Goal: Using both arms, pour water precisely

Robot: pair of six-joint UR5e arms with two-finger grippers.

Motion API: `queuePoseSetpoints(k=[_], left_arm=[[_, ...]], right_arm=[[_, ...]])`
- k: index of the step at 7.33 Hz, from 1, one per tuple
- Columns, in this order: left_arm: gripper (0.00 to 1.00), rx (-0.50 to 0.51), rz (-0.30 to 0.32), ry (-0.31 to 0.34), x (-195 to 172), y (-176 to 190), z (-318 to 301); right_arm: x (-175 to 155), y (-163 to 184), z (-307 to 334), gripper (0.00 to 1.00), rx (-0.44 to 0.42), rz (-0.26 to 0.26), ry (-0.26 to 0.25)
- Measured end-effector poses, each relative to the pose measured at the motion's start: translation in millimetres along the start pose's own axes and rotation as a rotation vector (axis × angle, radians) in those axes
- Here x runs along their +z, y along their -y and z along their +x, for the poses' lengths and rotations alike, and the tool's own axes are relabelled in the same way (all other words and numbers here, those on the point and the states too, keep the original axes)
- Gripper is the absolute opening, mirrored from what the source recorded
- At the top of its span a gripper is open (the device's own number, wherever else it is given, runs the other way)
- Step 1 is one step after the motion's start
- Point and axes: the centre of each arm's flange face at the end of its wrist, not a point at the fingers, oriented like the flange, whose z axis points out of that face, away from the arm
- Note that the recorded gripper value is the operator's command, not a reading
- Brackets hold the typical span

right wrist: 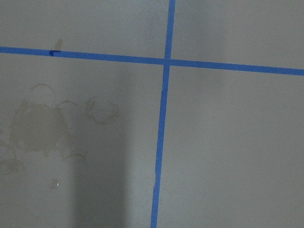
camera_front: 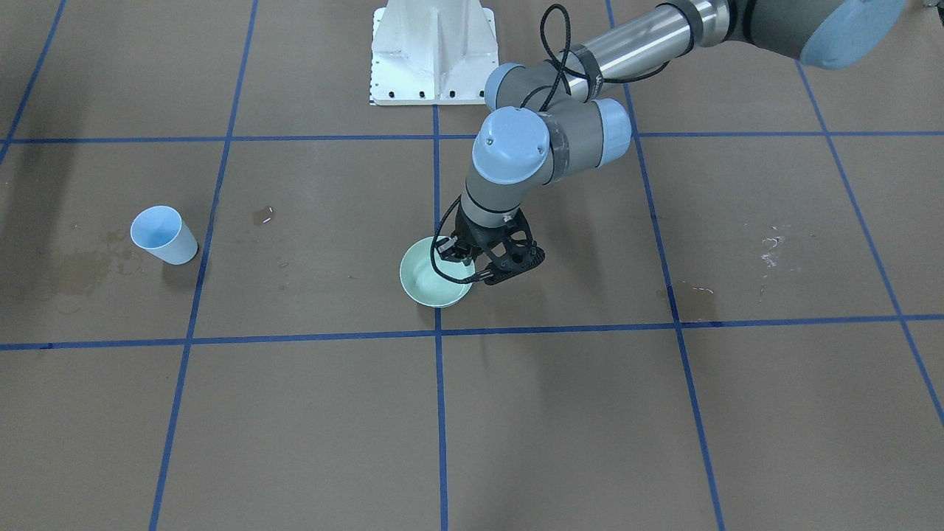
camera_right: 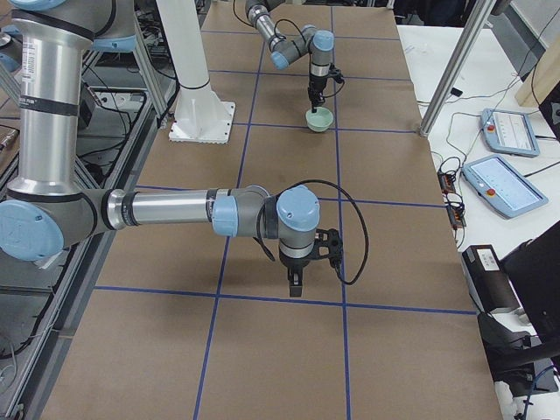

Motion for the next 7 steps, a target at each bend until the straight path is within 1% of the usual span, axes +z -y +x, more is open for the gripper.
queuePoseSetpoints(k=[2,3,4,5,6,7], left_arm=[[1.00,0.015,-0.001,-0.016,1,0,1],[1.00,0.020,0.003,-0.030,-7,-1,3],[1.00,0.023,0.013,-0.056,-28,0,5],[1.00,0.015,0.032,-0.073,-59,4,5],[1.00,-0.009,0.054,-0.067,-95,9,-3],[1.00,-0.022,0.075,-0.062,-125,14,-21]], right_arm=[[0,0,0,1.00,-0.001,0.001,0.000],[-2,2,-2,1.00,-0.005,0.005,0.000],[-9,9,-7,1.00,-0.019,0.019,-0.002],[-23,29,-18,1.00,-0.046,0.048,-0.018],[-38,47,-29,1.00,-0.073,0.078,-0.044],[-44,49,-34,1.00,-0.078,0.092,-0.057]])
